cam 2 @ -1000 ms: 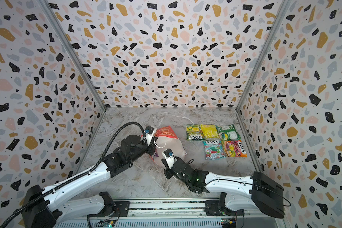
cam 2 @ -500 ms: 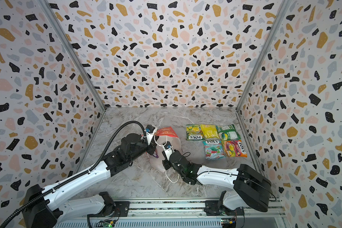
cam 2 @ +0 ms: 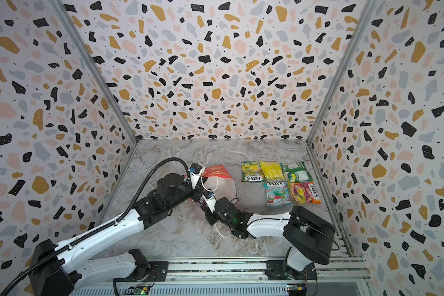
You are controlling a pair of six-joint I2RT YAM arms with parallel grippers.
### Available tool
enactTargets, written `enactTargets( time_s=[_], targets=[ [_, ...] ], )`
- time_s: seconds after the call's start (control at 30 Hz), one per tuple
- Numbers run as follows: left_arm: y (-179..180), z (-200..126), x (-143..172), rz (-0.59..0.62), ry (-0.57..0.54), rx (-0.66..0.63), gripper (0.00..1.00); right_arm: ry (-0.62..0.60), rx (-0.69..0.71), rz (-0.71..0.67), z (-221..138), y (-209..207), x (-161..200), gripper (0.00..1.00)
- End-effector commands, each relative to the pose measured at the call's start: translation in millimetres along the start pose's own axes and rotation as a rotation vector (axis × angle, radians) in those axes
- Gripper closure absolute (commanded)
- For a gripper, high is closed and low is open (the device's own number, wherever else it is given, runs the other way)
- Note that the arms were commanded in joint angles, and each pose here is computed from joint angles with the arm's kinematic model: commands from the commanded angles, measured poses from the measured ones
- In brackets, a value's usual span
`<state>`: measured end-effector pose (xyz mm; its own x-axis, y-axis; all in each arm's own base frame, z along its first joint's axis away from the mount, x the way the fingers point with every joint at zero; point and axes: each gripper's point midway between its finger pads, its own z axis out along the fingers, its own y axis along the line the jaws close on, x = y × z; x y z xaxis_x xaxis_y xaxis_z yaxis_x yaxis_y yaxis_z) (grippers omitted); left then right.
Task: Take the snacks out of the paper bag
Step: Pick up the snack from the paper bag.
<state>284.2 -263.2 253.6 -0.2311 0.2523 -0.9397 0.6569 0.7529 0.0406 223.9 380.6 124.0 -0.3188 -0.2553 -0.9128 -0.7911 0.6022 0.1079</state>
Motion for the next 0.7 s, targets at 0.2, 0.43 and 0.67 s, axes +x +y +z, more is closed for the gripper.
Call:
enactTargets(
  time_s=[0.2,0.43,0.67],
  targets=[
    [-8,-2,-7,0.004,-0.043,0.053,1.00,-0.073,-0.051,0.035,13,12,-27,0.55],
    [-6,-1,2,0.001,-0.022,0.042,1.00,-0.029,0.066,0.080,31,-8,-23,0.52],
    [-6,-4,0,-0.005,-0.030,0.040,1.00,-0.010,0.180,0.100,45,-27,-18,0.58]
  ],
)
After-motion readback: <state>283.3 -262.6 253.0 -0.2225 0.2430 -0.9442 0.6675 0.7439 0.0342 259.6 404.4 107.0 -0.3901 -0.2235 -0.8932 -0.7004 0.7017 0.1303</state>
